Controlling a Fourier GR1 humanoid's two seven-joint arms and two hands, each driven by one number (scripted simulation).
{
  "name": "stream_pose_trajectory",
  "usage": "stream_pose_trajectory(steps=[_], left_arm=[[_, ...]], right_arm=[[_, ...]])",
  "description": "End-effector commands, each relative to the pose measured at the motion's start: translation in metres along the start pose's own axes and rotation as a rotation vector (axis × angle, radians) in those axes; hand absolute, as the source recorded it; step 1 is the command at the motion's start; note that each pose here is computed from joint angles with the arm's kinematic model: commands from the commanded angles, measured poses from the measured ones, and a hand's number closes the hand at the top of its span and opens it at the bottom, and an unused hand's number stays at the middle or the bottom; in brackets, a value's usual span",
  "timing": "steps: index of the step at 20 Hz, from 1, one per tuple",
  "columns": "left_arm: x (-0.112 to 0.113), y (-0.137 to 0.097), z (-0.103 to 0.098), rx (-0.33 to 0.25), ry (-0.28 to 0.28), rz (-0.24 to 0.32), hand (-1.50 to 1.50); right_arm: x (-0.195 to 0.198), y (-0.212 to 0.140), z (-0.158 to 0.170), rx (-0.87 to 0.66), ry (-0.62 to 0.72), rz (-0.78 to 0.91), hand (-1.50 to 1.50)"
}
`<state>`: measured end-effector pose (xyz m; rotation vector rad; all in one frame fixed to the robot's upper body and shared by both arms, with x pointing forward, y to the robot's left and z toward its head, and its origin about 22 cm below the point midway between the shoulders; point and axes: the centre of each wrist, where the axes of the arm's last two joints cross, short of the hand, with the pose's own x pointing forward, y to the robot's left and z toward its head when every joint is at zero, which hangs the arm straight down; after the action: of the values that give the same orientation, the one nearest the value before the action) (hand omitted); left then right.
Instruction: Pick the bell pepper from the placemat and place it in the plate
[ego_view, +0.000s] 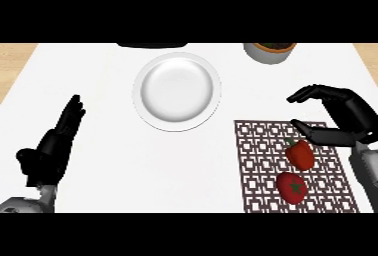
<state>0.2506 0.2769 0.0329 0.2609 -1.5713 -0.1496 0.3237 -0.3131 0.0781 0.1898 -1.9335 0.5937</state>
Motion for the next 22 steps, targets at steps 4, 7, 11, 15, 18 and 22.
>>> stream_pose_trajectory(steps=[4, 7, 11, 15, 18, 22], left_arm=[[0.006, -0.01, -0.024, -0.061, 0.117, 0.098, 0.0], [-0.011, -0.015, -0.019, -0.049, 0.153, 0.096, 0.0], [-0.015, 0.003, -0.017, -0.064, 0.152, 0.09, 0.0], [-0.01, -0.005, -0.032, -0.045, 0.148, 0.096, 0.0], [0.001, -0.009, -0.034, -0.073, 0.145, 0.091, 0.0], [-0.017, -0.021, -0.026, -0.065, 0.169, 0.097, 0.0]], right_arm=[[-0.037, -0.057, 0.052, 0.127, -0.071, -0.197, -1.5], [-0.031, -0.062, 0.06, 0.288, -0.049, -0.081, -1.5], [-0.029, -0.077, 0.064, 0.337, -0.036, 0.049, -1.5], [-0.033, -0.081, 0.068, 0.408, -0.024, 0.144, -1.5], [-0.037, -0.084, 0.066, 0.443, -0.016, 0.174, -1.5], [-0.031, -0.085, 0.061, 0.563, 0.055, 0.243, -1.5]])
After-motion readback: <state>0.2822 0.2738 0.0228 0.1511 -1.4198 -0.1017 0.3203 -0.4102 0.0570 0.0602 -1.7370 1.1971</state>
